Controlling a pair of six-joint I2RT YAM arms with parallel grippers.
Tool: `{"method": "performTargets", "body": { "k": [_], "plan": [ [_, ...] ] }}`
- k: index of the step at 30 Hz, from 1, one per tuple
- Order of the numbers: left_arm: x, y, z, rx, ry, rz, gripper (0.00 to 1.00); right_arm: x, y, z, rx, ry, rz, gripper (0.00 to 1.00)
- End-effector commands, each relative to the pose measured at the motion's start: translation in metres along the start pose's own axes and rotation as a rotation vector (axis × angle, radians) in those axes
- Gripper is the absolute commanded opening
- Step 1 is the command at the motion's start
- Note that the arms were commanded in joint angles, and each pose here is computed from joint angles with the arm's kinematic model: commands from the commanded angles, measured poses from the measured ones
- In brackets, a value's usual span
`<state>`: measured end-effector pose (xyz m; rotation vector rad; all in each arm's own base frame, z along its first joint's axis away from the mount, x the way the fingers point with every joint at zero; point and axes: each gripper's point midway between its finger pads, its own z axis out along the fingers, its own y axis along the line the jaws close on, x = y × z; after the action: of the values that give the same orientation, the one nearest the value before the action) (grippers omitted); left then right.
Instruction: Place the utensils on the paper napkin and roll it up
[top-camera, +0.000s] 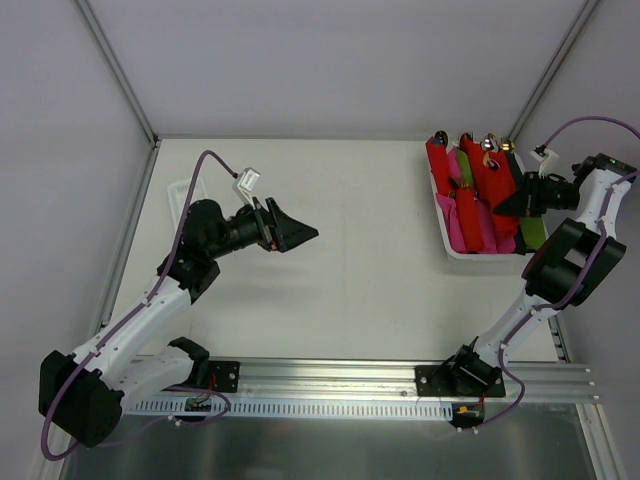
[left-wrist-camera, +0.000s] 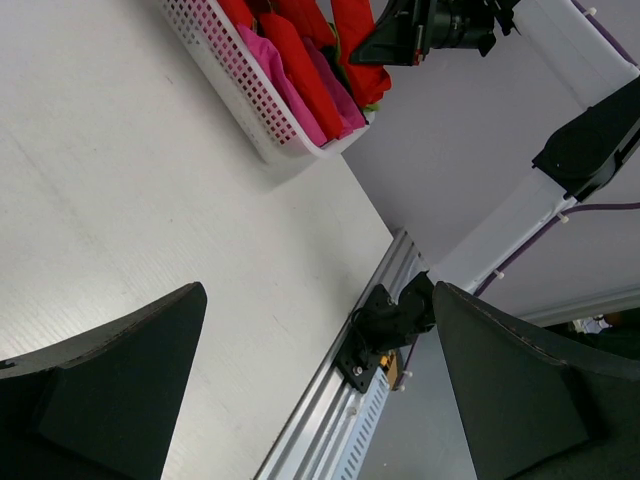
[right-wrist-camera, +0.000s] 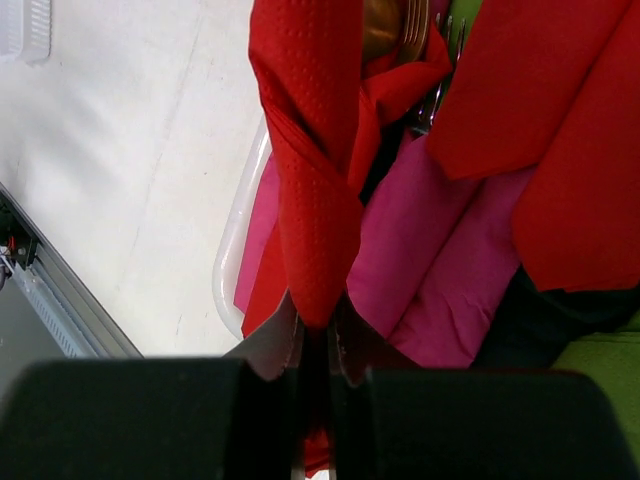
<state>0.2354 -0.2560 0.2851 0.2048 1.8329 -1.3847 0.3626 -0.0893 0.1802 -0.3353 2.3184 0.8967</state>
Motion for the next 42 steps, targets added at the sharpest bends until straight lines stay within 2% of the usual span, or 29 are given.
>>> {"method": "performTargets", "body": {
  "k": [1, 11, 20, 25, 29, 30, 32, 34, 42],
  "plan": [
    [-0.007, -0.01, -0.001, 0.042, -0.039, 0.04, 0.99, 0.026, 0.065, -0.01, -0.183, 0.097, 0.245, 0.0],
    [-0.006, -0.008, -0.001, 0.04, -0.048, 0.033, 0.99, 0.039, 0.062, 0.003, -0.248, 0.101, 0.327, 0.0],
    [-0.003, -0.006, -0.002, 0.041, -0.049, 0.024, 0.99, 0.045, 0.038, 0.019, -0.283, 0.119, 0.391, 0.0],
    [-0.001, -0.004, -0.001, 0.034, -0.048, 0.017, 0.99, 0.058, 0.018, 0.023, -0.221, 0.177, 0.421, 0.0],
    [-0.001, -0.002, -0.001, 0.031, -0.049, 0.015, 0.99, 0.068, -0.005, 0.027, -0.104, 0.192, 0.411, 0.0],
    [-0.001, -0.003, -0.001, 0.032, -0.048, 0.015, 0.99, 0.069, -0.007, 0.026, -0.083, 0.201, 0.418, 0.03],
    [-0.001, -0.003, -0.001, 0.032, -0.048, 0.015, 0.99, 0.07, -0.012, 0.026, -0.063, 0.208, 0.419, 0.19],
    [-0.001, -0.002, -0.001, 0.029, -0.05, 0.016, 0.99, 0.073, -0.016, 0.025, -0.032, 0.226, 0.428, 0.28],
    [-0.002, -0.002, -0.001, 0.025, -0.053, 0.017, 0.99, 0.07, -0.027, 0.012, 0.073, 0.221, 0.391, 0.34]
  ]
}}
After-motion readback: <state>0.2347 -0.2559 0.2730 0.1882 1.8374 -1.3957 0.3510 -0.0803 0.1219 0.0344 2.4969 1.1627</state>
